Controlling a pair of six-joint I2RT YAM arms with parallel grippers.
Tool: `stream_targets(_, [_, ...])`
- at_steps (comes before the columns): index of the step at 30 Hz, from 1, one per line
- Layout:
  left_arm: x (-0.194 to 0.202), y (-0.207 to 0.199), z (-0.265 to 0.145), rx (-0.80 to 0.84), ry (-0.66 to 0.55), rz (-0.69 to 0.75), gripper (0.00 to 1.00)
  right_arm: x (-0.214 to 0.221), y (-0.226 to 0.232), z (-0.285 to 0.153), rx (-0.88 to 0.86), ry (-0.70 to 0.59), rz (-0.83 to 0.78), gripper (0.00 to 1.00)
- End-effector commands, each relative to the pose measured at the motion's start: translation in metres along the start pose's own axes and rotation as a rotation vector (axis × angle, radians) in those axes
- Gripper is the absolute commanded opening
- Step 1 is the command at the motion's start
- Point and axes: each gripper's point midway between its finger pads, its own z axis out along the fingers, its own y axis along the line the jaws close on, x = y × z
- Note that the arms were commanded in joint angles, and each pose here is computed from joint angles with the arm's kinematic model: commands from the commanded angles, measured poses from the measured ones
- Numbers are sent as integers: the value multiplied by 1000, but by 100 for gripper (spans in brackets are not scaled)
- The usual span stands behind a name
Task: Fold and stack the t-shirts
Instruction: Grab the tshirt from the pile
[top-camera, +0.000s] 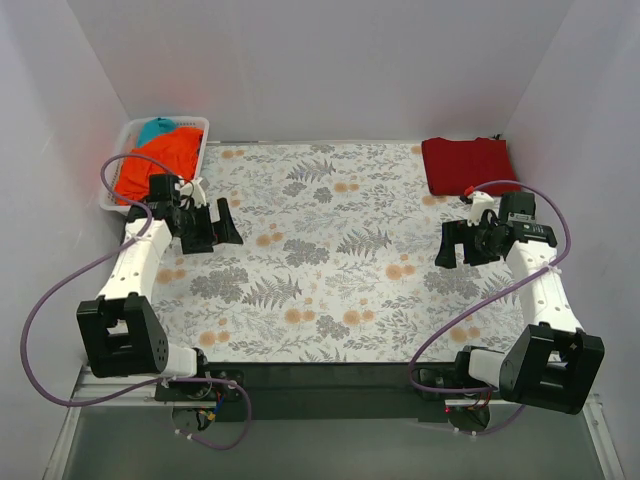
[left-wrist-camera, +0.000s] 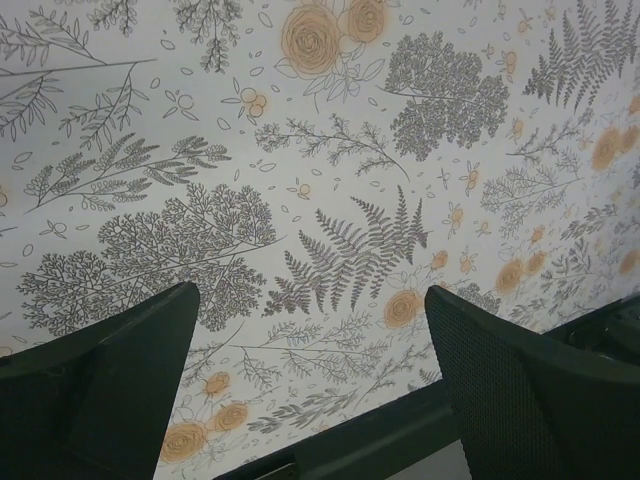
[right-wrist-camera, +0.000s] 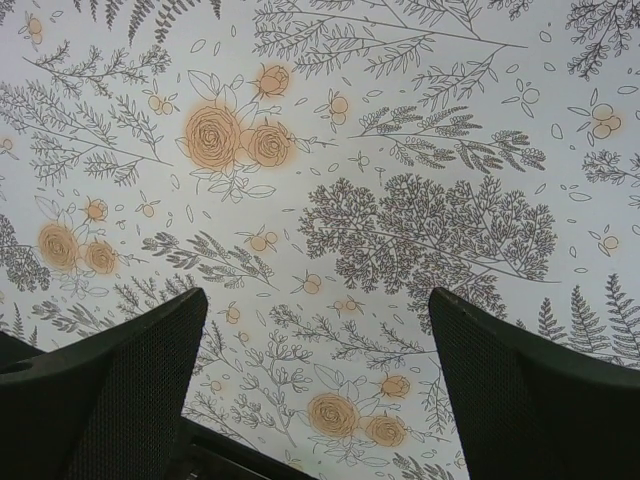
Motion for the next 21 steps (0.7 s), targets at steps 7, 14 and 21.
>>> stream_targets(7, [-104,-8,-62,-28,-186,29,97,-27,5,-12,-8,-78,-45,98])
stream_targets(14, [-194,49,-105,-99,-358,-100,98,-27,1,-10,1,-76,-52,98])
stream_targets(21, [-242,142,-75,-291,-361,-128,96,-46,-16,-9,60,-63,-79,98])
